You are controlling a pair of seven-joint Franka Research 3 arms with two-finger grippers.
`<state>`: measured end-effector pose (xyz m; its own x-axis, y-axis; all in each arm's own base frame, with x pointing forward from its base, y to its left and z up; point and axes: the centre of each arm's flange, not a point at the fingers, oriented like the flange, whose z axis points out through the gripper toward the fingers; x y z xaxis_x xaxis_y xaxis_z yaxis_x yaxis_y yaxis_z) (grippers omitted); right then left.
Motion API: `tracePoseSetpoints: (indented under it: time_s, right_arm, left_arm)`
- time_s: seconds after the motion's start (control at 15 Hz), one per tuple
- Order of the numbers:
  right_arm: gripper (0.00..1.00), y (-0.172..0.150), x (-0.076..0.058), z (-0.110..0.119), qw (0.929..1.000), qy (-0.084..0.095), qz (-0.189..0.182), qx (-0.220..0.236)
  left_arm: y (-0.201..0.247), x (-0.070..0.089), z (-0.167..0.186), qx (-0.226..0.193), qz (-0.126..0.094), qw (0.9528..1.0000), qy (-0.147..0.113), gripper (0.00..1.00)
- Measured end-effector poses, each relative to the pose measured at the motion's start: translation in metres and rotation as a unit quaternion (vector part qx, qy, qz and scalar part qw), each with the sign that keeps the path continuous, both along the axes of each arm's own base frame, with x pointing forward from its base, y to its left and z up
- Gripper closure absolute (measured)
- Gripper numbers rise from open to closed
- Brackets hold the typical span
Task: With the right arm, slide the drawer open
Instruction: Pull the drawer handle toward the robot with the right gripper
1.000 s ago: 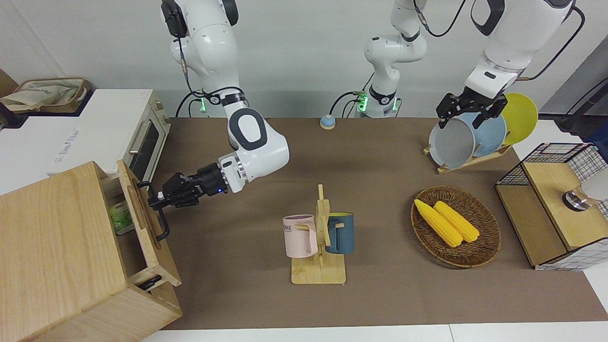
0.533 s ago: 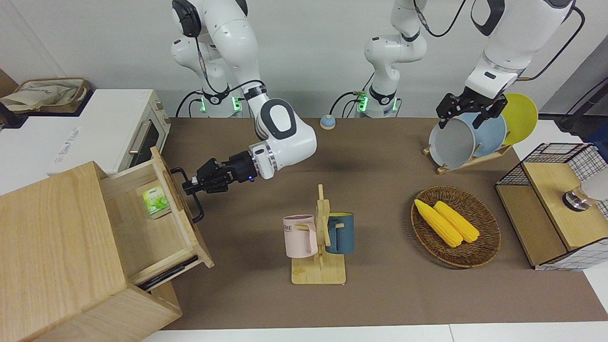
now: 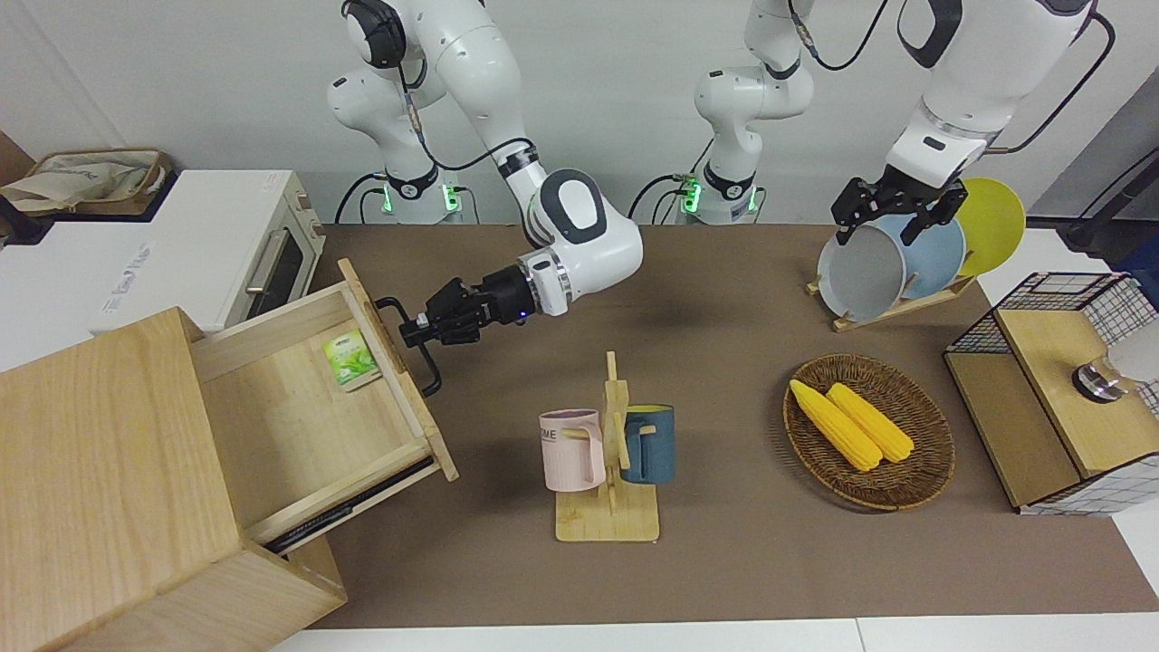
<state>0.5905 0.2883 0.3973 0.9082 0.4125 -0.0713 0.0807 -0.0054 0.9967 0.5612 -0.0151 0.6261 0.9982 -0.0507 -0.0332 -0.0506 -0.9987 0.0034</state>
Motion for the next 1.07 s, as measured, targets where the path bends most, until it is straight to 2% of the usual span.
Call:
tracePoseSetpoints:
  time_s: [0.47, 1.07]
  right_arm:
    - [0.82, 0.03, -0.02, 0.002, 1.0, 0.003, 0.005, 0.004]
    - [0.82, 0.037, -0.025, 0.004, 1.0, 0.002, 0.006, 0.008]
  left_arm:
    - [0.0, 0.0, 0.0, 0.0, 0.0, 1.0, 0.0, 0.0]
    - [0.0, 0.0, 0.0, 0.0, 0.0, 1.0, 0.0, 0.0]
